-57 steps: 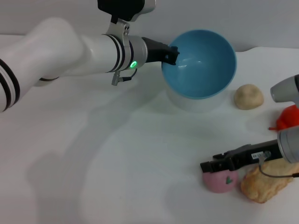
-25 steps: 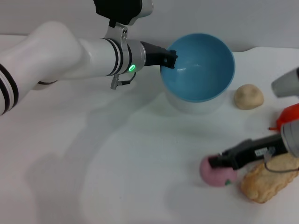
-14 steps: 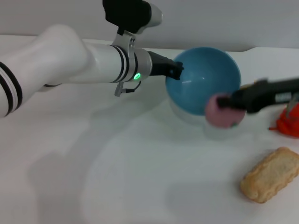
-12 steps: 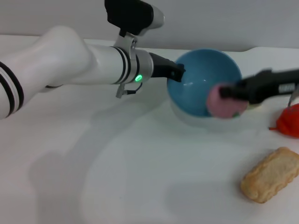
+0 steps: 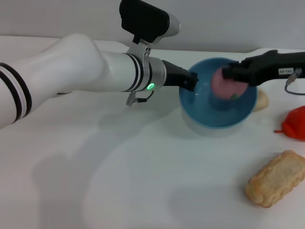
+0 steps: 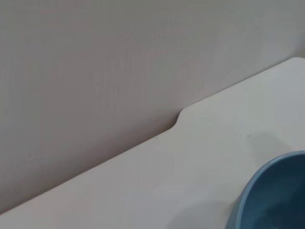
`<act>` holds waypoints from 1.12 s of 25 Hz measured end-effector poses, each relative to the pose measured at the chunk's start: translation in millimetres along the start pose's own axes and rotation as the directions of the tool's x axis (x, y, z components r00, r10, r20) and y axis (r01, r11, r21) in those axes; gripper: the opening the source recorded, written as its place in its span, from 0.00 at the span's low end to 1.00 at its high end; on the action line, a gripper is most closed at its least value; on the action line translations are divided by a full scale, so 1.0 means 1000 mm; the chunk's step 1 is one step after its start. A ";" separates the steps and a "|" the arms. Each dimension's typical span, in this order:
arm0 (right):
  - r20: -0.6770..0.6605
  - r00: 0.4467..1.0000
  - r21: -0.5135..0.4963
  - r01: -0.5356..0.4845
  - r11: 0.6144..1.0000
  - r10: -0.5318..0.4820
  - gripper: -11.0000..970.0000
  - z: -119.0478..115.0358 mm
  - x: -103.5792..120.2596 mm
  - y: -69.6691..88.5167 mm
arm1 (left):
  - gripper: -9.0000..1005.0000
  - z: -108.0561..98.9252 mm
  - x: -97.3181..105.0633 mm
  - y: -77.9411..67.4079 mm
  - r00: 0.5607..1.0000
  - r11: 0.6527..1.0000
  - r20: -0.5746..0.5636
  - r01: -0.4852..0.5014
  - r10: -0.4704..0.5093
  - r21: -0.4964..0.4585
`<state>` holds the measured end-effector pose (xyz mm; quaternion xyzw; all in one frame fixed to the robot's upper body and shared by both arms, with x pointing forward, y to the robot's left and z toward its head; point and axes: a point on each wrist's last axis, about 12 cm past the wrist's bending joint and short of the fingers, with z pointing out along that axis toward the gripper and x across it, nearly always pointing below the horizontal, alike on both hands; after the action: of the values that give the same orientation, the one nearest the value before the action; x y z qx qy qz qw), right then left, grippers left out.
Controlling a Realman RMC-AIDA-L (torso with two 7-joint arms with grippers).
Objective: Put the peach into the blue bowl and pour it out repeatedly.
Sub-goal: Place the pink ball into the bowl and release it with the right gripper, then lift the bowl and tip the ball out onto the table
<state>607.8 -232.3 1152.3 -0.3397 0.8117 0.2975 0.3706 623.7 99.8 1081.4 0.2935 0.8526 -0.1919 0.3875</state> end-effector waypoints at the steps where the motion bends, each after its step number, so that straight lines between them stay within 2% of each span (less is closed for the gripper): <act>1: -0.003 1.000 -0.001 -0.004 1.000 0.004 0.09 0.002 0.001 0.000 | 0.01 0.000 0.000 0.000 1.000 1.000 0.001 0.001 -0.001 -0.002; 9: 0.049 0.999 0.075 -0.014 0.997 0.010 0.38 -0.009 0.013 -0.012 | 0.01 0.000 0.001 0.002 1.000 1.000 0.005 0.003 -0.003 -0.010; 11: 0.095 0.995 0.137 -0.016 0.990 0.003 0.46 -0.020 0.019 -0.020 | 0.01 0.000 0.001 0.002 1.000 1.000 0.007 0.001 -0.001 -0.013; 14: 0.197 0.980 0.265 -0.023 0.964 -0.031 0.53 -0.044 0.035 -0.035 | 0.01 0.000 0.001 0.002 1.000 1.000 0.009 -0.017 0.017 -0.018; 17: 0.304 0.950 0.377 -0.049 0.925 -0.074 0.59 -0.069 0.065 -0.046 | 0.01 0.001 0.002 0.002 0.999 0.998 0.015 -0.045 0.045 -0.034; 19: 0.365 0.926 0.422 -0.075 0.903 -0.094 0.64 -0.079 0.088 -0.047 | 0.01 0.000 0.001 0.003 0.998 0.997 0.021 -0.059 0.060 -0.046; 23: 0.489 0.868 0.505 -0.198 0.840 -0.089 0.63 -0.093 0.144 -0.044 | 0.01 0.000 -0.007 0.003 0.987 0.986 0.039 -0.151 0.154 -0.073; 26: 0.560 0.828 0.529 -0.338 0.778 -0.020 0.63 -0.098 0.186 -0.038 | 0.01 0.002 -0.019 -0.007 0.949 0.948 0.063 -0.302 0.309 -0.098; 28: 0.591 0.807 0.534 -0.410 0.739 0.021 0.62 -0.098 0.208 -0.032 | 0.01 0.003 -0.028 -0.018 0.898 0.901 0.094 -0.418 0.429 -0.119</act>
<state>490.5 -391.6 1031.9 0.0081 0.7567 0.1304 0.6405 628.7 74.3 1103.2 0.4412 0.7520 -0.0791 0.4833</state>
